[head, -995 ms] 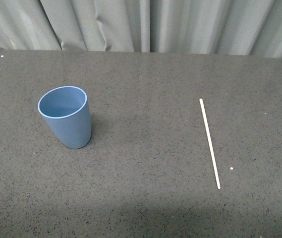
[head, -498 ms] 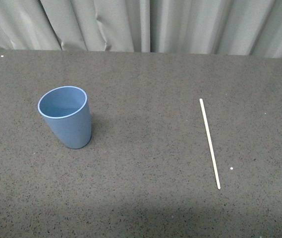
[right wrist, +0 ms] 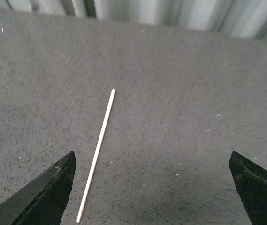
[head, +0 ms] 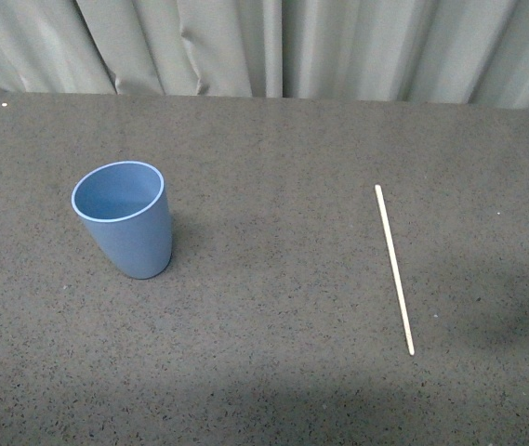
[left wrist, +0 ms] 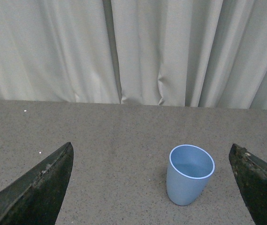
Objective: Transfer chopsticks to blue cup
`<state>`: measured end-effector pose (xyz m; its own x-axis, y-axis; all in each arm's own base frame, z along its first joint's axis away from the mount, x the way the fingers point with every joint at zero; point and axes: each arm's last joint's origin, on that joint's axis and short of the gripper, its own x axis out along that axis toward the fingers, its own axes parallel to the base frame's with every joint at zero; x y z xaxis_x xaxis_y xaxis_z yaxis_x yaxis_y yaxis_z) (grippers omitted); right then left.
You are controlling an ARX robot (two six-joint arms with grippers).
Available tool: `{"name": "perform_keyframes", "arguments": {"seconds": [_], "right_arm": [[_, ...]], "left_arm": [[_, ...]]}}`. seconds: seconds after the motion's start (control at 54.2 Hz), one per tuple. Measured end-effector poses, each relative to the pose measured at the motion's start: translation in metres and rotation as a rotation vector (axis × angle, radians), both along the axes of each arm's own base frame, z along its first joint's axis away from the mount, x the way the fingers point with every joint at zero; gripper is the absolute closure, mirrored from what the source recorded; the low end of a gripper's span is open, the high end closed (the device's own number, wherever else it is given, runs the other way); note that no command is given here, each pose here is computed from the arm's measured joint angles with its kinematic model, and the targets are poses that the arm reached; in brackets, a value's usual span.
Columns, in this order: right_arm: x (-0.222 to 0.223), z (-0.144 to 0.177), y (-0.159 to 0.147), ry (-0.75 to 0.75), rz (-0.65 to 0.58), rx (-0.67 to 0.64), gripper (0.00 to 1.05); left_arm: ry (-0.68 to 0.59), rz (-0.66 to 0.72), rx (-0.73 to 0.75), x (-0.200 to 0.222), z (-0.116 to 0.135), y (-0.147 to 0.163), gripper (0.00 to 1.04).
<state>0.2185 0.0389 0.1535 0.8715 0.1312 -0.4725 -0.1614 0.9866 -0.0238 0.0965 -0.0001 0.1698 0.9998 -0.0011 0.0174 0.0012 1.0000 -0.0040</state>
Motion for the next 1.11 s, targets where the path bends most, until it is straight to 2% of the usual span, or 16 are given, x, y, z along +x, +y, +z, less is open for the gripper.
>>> {"name": "perform_keyframes", "arguments": {"seconds": [0.276, 0.516, 0.959, 0.995, 1.106], "right_arm": [[0.072, -0.046, 0.026, 0.358, 0.062, 0.019, 0.09], [0.115, -0.069, 0.045, 0.551, 0.044, 0.023, 0.09], [0.164, -0.096, 0.058, 0.675, 0.017, -0.013, 0.10], [0.167, -0.097, 0.059, 0.679, 0.018, -0.015, 0.14], [0.176, -0.103, 0.064, 0.705, 0.025, -0.028, 0.35]], "left_arm": [[0.000, 0.000, 0.000, 0.000, 0.000, 0.000, 0.07], [0.000, 0.000, 0.000, 0.000, 0.000, 0.000, 0.07], [0.000, 0.000, 0.000, 0.000, 0.000, 0.000, 0.07], [0.000, 0.000, 0.000, 0.000, 0.000, 0.000, 0.07], [0.000, 0.000, 0.000, 0.000, 0.000, 0.000, 0.07]]}}
